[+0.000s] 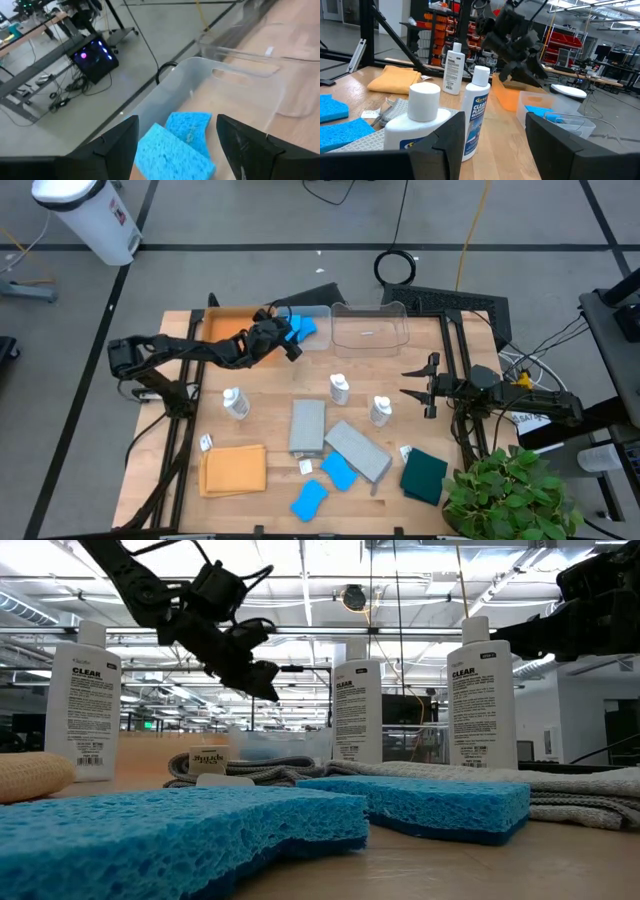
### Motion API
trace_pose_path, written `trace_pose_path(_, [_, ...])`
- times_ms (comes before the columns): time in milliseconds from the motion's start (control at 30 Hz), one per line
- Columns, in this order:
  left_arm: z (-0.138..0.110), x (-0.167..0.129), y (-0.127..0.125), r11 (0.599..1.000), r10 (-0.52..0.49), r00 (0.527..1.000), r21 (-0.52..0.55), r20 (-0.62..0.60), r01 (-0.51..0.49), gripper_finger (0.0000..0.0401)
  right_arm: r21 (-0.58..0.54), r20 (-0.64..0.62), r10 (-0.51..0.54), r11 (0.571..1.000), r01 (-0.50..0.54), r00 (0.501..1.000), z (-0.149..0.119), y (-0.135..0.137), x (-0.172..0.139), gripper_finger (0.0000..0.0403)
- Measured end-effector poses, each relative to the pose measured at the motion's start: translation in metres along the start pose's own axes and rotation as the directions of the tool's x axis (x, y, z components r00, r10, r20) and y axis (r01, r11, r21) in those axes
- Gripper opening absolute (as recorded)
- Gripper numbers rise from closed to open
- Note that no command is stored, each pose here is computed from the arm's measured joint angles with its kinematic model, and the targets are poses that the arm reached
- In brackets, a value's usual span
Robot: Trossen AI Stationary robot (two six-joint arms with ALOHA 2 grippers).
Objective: Pick & Place Kitchen Items
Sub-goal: Put the blue sponge into the left transparent bin
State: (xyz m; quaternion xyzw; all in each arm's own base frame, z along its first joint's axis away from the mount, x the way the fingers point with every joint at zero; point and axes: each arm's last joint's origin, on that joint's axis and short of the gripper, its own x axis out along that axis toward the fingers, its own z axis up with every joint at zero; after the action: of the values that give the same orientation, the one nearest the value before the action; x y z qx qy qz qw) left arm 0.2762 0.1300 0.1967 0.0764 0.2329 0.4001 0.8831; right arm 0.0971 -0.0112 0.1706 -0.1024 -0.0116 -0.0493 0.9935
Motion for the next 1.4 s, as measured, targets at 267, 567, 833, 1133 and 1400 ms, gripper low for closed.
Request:
trace_pose_path(267, [0.018,-0.023,-0.008,0.999,-0.051,0.995,-0.012,0.087,0.052,0.0269,0.000,0.000,0.000,1.000,0.000,1.000,0.000,0.000,0.000,0.0181])
trace_pose_path(567, [0.037,-0.053,-0.015,0.990,-0.128,0.973,-0.028,0.192,0.136,0.0269,0.000,0.000,0.000,1.000,0.000,1.000,0.000,0.000,0.000,0.0180])
trace_pose_path(833, [0.046,-0.070,-0.021,0.983,-0.173,0.953,-0.018,0.251,0.183,0.0269,0.000,0.000,0.000,1.000,0.000,1.000,0.000,0.000,0.000,0.0181])
trace_pose_path(1133, [0.048,-0.076,-0.027,0.948,-0.306,0.908,0.002,0.285,0.318,0.0269,0.000,0.000,0.000,1.000,0.000,1.000,0.000,0.000,0.000,0.0181])
trace_pose_path(1400, [0.051,-0.081,-0.033,0.832,-0.533,0.778,0.036,0.332,0.554,0.0269,0.000,0.000,0.000,1.000,0.000,1.000,0.000,0.000,0.000,0.0181])
